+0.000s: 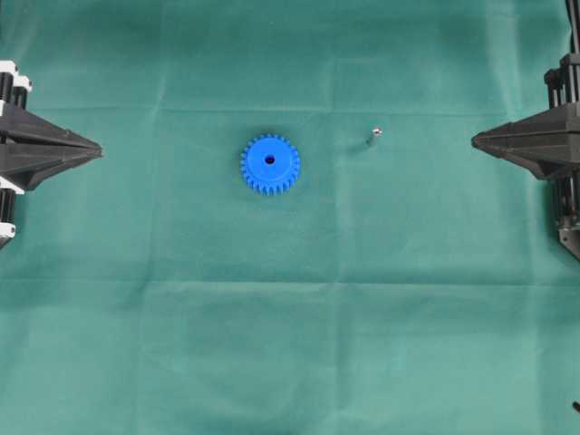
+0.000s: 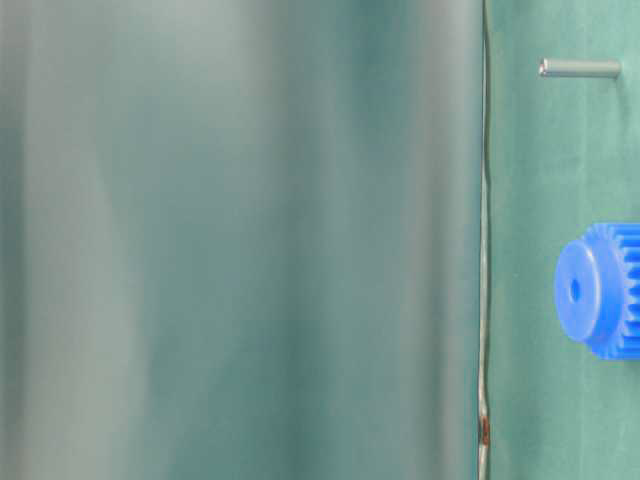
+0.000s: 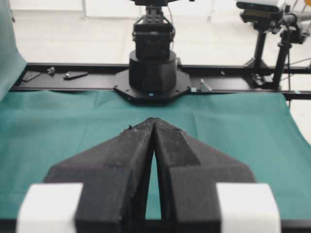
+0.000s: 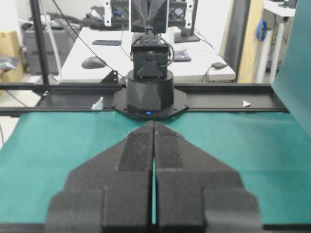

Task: Insert the shaft placed at a random location into the center hole of the medium gear at another random location.
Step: 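Move the right gripper over the small silver shaft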

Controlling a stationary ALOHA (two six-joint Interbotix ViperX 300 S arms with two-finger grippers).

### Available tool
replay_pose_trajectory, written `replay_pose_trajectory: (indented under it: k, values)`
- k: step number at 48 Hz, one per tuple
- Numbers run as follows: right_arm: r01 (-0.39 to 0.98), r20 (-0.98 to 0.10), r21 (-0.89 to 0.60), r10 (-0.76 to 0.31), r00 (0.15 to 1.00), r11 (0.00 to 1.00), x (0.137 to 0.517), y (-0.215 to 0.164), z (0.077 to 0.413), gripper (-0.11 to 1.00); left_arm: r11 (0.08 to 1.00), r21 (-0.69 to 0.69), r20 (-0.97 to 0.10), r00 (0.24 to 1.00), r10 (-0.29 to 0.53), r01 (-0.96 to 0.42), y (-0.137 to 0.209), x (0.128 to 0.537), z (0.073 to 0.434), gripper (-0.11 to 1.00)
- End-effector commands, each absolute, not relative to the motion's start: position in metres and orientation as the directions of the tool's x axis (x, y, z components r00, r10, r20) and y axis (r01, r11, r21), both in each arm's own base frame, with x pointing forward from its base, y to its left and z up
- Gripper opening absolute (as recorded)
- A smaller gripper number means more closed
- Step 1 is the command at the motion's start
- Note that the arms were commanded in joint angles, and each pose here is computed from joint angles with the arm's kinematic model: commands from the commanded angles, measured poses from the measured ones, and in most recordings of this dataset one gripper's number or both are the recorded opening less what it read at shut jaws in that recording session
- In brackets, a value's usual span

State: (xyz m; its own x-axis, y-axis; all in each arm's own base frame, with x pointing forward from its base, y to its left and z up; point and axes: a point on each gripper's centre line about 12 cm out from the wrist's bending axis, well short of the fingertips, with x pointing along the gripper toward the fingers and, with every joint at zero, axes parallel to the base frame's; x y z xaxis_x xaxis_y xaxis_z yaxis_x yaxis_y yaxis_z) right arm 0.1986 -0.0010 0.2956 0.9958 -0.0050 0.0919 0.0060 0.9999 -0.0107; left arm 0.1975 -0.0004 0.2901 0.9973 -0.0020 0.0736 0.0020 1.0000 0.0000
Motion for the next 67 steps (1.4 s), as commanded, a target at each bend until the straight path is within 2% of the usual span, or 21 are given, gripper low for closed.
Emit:
replay_pose_trajectory:
  k: [1, 15, 24, 27, 31, 40, 43, 49, 67]
  values:
    - [0.011, 0.090, -0.017, -0.010, 0.996, 1.000, 0.201, -0.002, 0.299, 0.01, 1.000, -0.005, 0.128, 0.992, -0.003, 0.003, 0.000, 0.195, 0.313, 0.00]
    - [0.063, 0.021, -0.014, -0.062, 0.998, 0.998, 0.210, -0.013, 0.285, 0.01, 1.000, -0.008, 0.110, 0.994, -0.003, 0.004, 0.000, 0.195, 0.311, 0.00]
    - [0.104, -0.057, -0.009, -0.104, 0.993, 0.995, 0.222, -0.023, 0.263, 0.01, 1.000, -0.006, 0.096, 0.995, -0.005, 0.005, -0.001, 0.196, 0.309, 0.00]
    - [0.120, -0.084, -0.008, -0.120, 0.989, 0.993, 0.227, -0.027, 0.255, 0.05, 1.000, -0.006, 0.098, 0.995, -0.003, 0.004, 0.000, 0.195, 0.309, 0.00]
    - [0.139, -0.127, -0.008, -0.139, 0.982, 0.990, 0.236, -0.033, 0.242, 0.21, 1.000, -0.006, 0.095, 0.995, -0.005, 0.005, -0.001, 0.196, 0.309, 0.00]
    - [0.178, -0.219, -0.017, -0.178, 0.959, 0.984, 0.253, -0.047, 0.210, 0.77, 1.000, -0.005, 0.095, 0.995, -0.003, 0.004, 0.000, 0.196, 0.309, 0.00]
    - [0.198, -0.249, -0.017, -0.196, 0.948, 0.980, 0.258, -0.053, 0.196, 0.89, 1.000, -0.005, 0.093, 0.996, -0.005, 0.005, -0.001, 0.196, 0.308, 0.00]
    - [0.225, -0.286, -0.020, -0.222, 0.932, 0.974, 0.265, -0.063, 0.174, 0.82, 1.000, -0.005, 0.092, 0.996, -0.005, 0.005, -0.001, 0.196, 0.308, 0.00]
    - [0.273, -0.351, -0.014, -0.260, 0.899, 0.962, 0.276, -0.077, 0.124, 0.82, 1.000, -0.005, 0.087, 0.996, -0.003, 0.004, 0.000, 0.196, 0.307, 0.00]
